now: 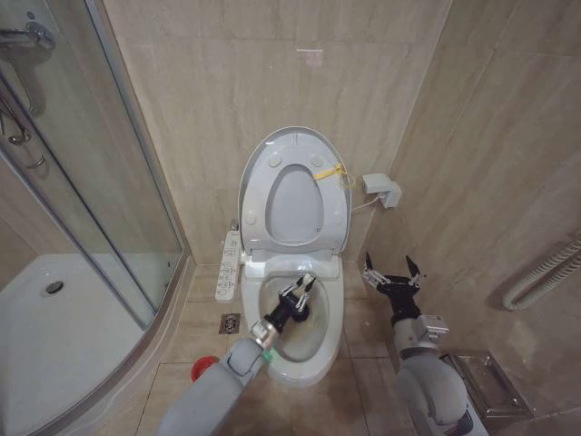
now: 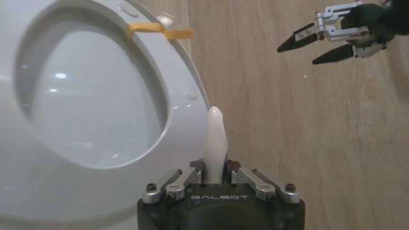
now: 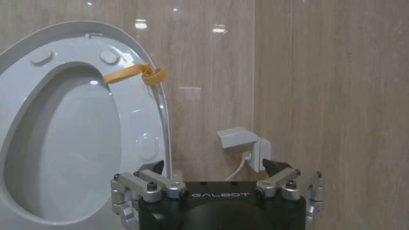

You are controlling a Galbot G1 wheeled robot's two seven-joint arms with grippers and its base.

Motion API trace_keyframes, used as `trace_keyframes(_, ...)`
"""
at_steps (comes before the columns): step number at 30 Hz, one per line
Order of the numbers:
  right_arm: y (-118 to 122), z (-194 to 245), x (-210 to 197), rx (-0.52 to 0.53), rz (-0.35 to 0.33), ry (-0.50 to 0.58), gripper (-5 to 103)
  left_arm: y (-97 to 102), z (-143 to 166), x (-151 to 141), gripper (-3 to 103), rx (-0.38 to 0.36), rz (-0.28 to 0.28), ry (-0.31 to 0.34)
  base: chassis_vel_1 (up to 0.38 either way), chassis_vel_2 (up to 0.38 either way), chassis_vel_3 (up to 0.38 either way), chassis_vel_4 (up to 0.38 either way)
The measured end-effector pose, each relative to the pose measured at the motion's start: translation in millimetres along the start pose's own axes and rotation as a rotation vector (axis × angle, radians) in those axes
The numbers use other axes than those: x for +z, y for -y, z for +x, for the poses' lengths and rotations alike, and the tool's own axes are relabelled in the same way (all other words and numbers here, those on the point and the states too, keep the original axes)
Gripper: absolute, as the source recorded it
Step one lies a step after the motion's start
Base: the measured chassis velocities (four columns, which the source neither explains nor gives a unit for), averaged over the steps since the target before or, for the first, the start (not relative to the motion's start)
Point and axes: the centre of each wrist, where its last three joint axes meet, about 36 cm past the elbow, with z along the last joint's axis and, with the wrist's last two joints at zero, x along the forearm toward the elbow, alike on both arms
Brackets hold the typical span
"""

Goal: Open the toilet lid, clean the toilet bowl with a toilet brush, close the toilet lid, and flush.

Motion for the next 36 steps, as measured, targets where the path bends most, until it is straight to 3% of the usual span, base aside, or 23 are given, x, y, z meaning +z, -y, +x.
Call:
trace_keyframes(6, 0, 0, 0, 0.000, 0.000, 0.000, 100, 7.2, -22, 2, 20, 0.005, 0.013, 0.012, 0.000, 0.000, 0.000, 0.000)
trace_keyframes(10, 0, 0, 0, 0.000, 0.000, 0.000, 100, 24.8, -36, 9, 20, 0.011, 0.042, 0.029, 0.000, 0.000, 0.000, 0.000)
trace_keyframes(17, 0, 0, 0, 0.000, 0.000, 0.000, 100, 54.3, -26, 26, 20, 0.027, 0.084, 0.005, 0.000, 0.000, 0.000, 0.000)
trace_keyframes(23, 0, 0, 0, 0.000, 0.000, 0.000, 100, 38.4, -22, 28, 20, 0.035, 0.055, -0.010, 0.000, 0.000, 0.000, 0.000)
trace_keyframes(26, 0, 0, 0, 0.000, 0.000, 0.000, 100, 27.6, -35, 19, 20, 0.029, 0.048, 0.014, 0.000, 0.000, 0.000, 0.000)
trace_keyframes(31, 0, 0, 0, 0.000, 0.000, 0.000, 100, 28.0, -36, 18, 20, 0.027, 0.053, 0.016, 0.000, 0.000, 0.000, 0.000)
trace_keyframes(36, 0, 0, 0, 0.000, 0.000, 0.000, 100, 34.4, -8, 30, 20, 0.032, 0.054, -0.024, 0.000, 0.000, 0.000, 0.000)
